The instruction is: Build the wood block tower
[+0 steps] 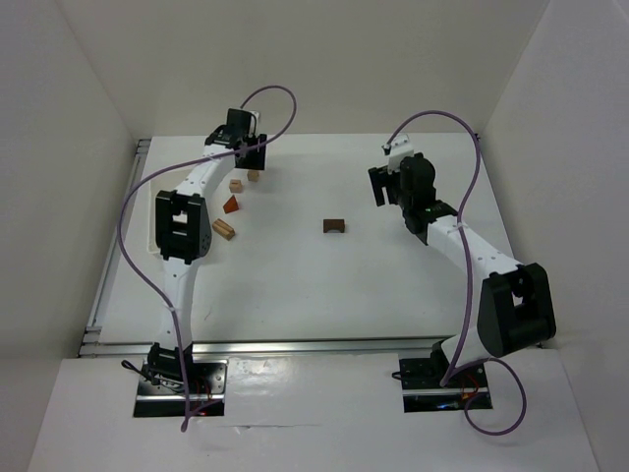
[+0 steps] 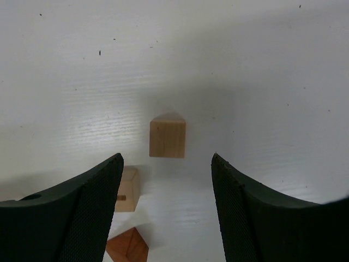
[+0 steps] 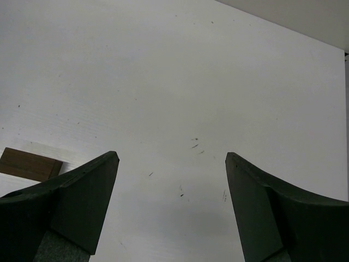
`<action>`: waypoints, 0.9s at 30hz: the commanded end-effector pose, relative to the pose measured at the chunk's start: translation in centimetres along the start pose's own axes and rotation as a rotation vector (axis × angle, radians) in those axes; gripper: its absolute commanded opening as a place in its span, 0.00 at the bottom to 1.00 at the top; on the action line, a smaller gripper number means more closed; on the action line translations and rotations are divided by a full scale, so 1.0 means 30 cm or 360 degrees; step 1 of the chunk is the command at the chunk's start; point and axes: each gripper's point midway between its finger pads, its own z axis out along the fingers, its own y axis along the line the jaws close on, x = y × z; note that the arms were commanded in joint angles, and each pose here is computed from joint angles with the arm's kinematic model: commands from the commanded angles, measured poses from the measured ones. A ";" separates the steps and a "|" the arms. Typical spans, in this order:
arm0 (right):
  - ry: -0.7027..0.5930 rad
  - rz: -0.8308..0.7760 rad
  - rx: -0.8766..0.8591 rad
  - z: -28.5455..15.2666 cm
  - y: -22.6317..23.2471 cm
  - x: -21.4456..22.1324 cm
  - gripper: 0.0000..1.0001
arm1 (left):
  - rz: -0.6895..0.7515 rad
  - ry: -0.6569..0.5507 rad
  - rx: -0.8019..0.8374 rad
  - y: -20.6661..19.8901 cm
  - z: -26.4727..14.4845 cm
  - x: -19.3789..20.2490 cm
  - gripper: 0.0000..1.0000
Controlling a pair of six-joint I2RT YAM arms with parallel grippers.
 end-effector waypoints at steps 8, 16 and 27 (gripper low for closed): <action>-0.0013 0.0033 0.0116 -0.009 -0.047 -0.013 0.87 | 0.0051 -0.0086 0.0025 -0.007 0.089 -0.040 0.68; -0.0013 0.0033 0.0116 -0.012 -0.050 -0.029 0.87 | 0.0066 -0.0085 0.0009 -0.001 0.131 -0.022 0.60; -0.0021 0.0042 0.0146 -0.050 -0.077 -0.034 0.87 | 0.0069 -0.0051 0.0083 -0.025 0.106 0.007 0.20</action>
